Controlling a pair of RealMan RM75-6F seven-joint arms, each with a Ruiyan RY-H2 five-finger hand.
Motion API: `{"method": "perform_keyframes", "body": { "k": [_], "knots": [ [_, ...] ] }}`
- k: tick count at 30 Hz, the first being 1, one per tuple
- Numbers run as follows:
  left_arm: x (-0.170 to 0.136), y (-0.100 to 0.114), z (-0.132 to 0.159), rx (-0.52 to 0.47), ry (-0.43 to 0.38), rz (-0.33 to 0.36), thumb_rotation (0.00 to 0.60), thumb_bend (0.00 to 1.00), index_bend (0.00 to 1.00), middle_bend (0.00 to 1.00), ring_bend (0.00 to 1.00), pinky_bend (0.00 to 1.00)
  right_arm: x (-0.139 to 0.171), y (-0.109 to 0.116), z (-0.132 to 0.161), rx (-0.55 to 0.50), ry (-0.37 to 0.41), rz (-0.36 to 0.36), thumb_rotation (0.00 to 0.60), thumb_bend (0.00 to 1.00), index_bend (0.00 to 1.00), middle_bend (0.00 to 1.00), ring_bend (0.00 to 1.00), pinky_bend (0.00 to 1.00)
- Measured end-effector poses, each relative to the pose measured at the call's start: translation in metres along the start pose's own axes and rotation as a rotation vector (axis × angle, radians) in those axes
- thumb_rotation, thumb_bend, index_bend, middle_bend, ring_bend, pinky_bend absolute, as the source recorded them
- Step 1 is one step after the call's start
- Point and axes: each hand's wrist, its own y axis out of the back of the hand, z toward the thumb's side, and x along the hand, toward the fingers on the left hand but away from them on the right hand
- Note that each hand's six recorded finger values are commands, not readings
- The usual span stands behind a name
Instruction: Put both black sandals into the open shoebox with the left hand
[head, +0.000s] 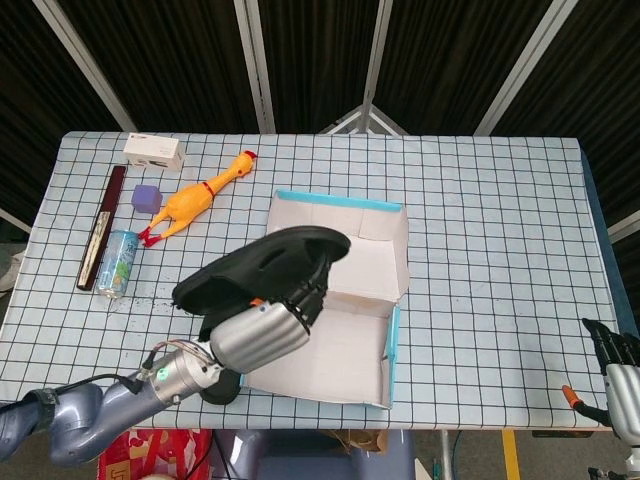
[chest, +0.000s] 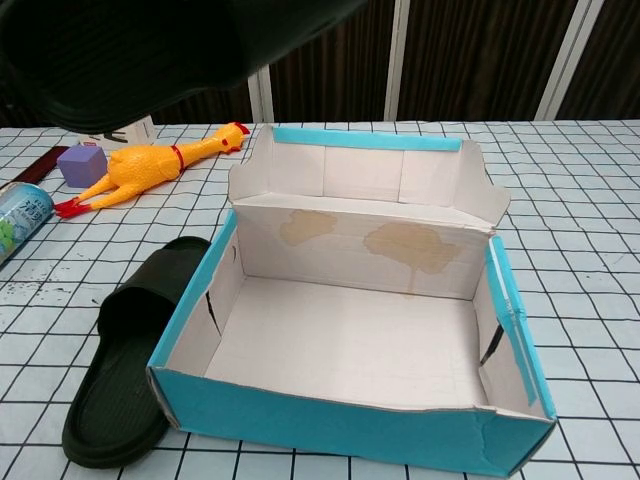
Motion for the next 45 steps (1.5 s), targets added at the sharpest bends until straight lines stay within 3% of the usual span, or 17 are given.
{"method": "perform_keyframes", "body": {
  "k": [8,14,19,33,40,45],
  "knots": [
    [0.012,0.013,0.037,0.033,-0.160,0.213,0.600,0.48,0.49,0.64,0.20,0.13,0.000,0.001,-0.003,-0.005,-0.006,-0.002,0.600,0.25,0.08,0.12,0.14,0.09],
    [0.015,0.008,0.064,0.073,-0.301,0.277,0.600,0.48,0.49,0.64,0.20,0.14,0.000,0.000,-0.001,-0.004,-0.005,0.002,0.600,0.25,0.08,0.12,0.14,0.09],
    [0.019,-0.001,0.078,0.083,-0.359,0.289,0.600,0.48,0.49,0.64,0.20,0.14,0.000,0.001,-0.004,-0.006,-0.013,0.000,0.600,0.25,0.08,0.12,0.14,0.09],
    [0.038,-0.023,0.087,0.185,-0.422,0.317,0.600,0.48,0.49,0.64,0.20,0.15,-0.001,0.000,-0.006,-0.012,-0.020,0.010,0.600,0.25,0.08,0.12,0.14,0.09],
    [0.041,-0.044,0.096,0.214,-0.432,0.272,0.600,0.48,0.50,0.65,0.22,0.15,-0.001,0.000,-0.006,-0.015,-0.018,0.014,0.600,0.25,0.08,0.12,0.14,0.09],
    [0.037,-0.052,0.103,0.142,-0.400,0.205,0.600,0.48,0.49,0.65,0.22,0.15,-0.002,0.000,-0.006,-0.016,-0.020,0.014,0.600,0.25,0.08,0.12,0.14,0.09]
  ]
}}
